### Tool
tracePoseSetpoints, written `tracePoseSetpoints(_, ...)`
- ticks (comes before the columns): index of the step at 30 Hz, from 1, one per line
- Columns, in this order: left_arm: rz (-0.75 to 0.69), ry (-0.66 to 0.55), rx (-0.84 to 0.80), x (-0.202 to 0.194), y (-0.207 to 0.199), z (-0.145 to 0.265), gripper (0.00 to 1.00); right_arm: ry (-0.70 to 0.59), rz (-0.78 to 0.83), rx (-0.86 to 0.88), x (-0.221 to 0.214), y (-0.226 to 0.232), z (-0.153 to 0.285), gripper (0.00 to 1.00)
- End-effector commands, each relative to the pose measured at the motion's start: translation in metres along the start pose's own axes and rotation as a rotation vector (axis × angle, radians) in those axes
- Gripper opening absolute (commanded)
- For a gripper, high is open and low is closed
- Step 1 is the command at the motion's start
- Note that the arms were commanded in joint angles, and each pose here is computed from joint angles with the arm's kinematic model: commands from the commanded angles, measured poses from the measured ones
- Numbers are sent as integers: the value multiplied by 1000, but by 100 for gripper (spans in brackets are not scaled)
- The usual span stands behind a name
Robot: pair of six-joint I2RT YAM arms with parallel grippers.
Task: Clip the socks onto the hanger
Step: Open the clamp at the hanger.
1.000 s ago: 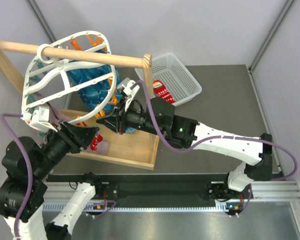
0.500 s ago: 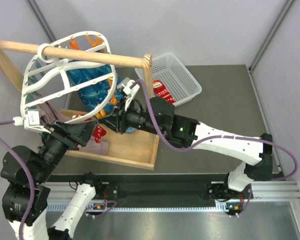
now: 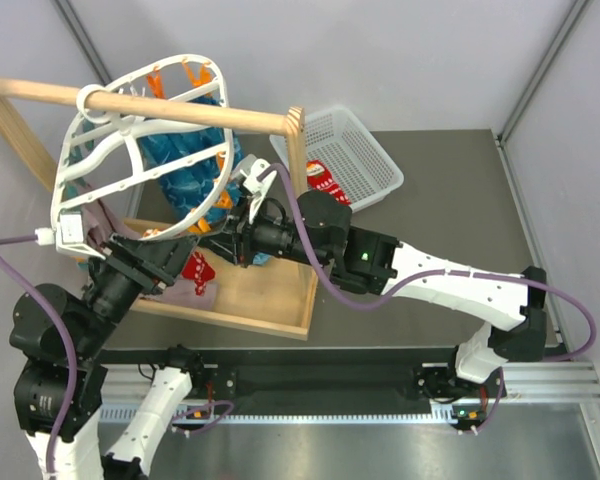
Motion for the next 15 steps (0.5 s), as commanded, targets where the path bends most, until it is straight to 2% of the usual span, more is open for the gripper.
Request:
tracePoseSetpoints(1,25,-35,-70,9,-9,-19,65,-53,97,131,29,18,8,0)
tracePoseSetpoints(5,50,-38,-74,7,-5,-21,65,-32,128,200,25,27,6,0)
tracePoseSetpoints(15,92,-92,-114,15,-12,-21,67,-10,155,239,20,31,2,0)
Point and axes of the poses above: each gripper's point midway between its finger pads, its own z axis back along the fingers, its own y axis along the line the jaws close on, x = y × z, the point moved 3 cm from there along z, back along the fingers, and after that the axes turned 12 degrees about z, right-handed, at the moved point
